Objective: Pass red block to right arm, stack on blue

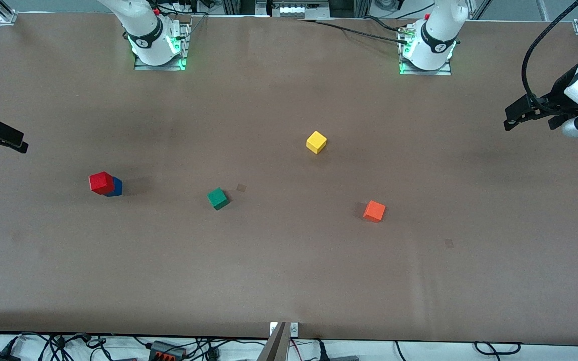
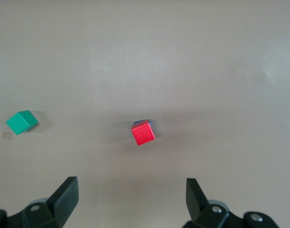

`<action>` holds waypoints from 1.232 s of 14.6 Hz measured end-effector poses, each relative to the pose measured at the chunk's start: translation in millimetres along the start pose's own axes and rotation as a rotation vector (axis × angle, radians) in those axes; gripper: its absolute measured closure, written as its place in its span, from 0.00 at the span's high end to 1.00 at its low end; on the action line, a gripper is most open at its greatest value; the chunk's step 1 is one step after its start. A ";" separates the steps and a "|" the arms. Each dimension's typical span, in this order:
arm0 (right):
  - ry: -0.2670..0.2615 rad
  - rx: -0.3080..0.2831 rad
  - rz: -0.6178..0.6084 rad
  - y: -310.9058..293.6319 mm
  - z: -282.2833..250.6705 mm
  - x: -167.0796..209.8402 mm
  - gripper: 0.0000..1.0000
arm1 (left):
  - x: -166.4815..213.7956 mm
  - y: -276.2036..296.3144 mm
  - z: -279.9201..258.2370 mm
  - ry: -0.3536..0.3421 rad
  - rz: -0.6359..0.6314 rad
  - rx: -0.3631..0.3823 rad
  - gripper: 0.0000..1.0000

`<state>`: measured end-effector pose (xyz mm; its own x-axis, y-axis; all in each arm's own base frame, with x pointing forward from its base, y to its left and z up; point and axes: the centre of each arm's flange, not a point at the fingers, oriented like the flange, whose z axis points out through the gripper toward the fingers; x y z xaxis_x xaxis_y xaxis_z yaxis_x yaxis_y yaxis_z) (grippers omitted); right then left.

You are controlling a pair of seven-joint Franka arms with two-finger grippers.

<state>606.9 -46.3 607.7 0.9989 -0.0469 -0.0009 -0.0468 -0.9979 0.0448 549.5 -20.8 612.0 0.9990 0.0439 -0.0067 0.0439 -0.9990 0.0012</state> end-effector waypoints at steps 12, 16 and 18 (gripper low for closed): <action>-0.012 0.026 0.005 2.6 12.3 -14.3 1.00 | 0.2 0.0 0.2 0.000 0.000 0.000 1.00; 0.001 0.029 0.004 3.2 18.4 -44.8 1.00 | 0.2 -0.3 0.2 0.000 0.000 0.000 1.00; -0.001 0.019 0.001 3.6 17.4 -56.7 1.00 | 0.2 -0.3 0.1 0.000 0.000 0.000 1.00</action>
<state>550.1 -48.0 590.5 0.9988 -0.0482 -0.0018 -0.0481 -0.9985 0.0259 549.7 -20.5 611.9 0.9990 0.0444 -0.0069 0.0444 -0.9990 0.0012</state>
